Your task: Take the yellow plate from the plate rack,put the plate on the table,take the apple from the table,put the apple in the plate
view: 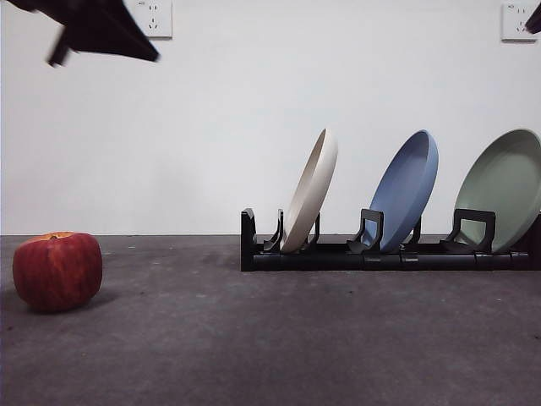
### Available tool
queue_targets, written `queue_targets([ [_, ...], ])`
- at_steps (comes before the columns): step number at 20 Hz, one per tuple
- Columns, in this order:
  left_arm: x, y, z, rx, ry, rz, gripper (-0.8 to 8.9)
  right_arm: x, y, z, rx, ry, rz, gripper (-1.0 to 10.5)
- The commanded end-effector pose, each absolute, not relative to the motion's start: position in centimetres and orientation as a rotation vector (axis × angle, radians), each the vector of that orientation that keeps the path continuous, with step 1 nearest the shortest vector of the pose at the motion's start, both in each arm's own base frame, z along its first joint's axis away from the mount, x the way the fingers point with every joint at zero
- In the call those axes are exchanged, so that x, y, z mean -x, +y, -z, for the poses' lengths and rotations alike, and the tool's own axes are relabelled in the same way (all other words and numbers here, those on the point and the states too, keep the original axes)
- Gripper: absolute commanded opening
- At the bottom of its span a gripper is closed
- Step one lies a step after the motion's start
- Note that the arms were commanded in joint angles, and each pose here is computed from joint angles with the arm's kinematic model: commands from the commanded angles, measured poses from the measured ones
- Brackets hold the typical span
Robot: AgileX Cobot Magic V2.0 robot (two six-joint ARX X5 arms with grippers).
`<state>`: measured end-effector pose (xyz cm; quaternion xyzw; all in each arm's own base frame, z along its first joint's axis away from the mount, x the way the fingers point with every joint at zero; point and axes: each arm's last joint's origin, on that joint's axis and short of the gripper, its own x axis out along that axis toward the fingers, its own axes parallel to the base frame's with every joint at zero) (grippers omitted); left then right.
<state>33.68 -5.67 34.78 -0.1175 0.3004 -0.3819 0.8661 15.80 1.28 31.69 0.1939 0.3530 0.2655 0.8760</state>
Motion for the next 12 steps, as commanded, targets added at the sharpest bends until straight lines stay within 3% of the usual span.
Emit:
queue_targets([
  [1,-35.8,-7.7,-34.0,0.248,0.679,0.848,-0.03,-16.0,1.4,-31.6,-0.42,0.754,-0.597,0.0],
  [6,-39.6,-12.8,-32.6,0.227,0.774,0.93,0.29,-15.9,2.3,-31.0,-0.392,0.824,-0.653,0.0],
  [7,-40.3,-13.9,-32.3,0.221,0.787,0.949,1.35,-15.9,2.7,-30.8,-0.379,0.847,-0.662,0.0],
  [9,-41.3,-15.6,-31.9,0.209,0.798,0.978,4.57,-15.8,3.4,-30.5,-0.352,0.892,-0.667,0.0],
  [10,-41.5,-16.4,-31.6,0.197,0.798,0.994,5.42,-15.7,3.7,-30.4,-0.337,0.912,-0.666,0.0],
  [12,-41.7,-17.8,-31.0,0.187,0.81,1.02,5.44,-15.5,4.3,-30.2,-0.307,0.946,-0.672,0.0],
])
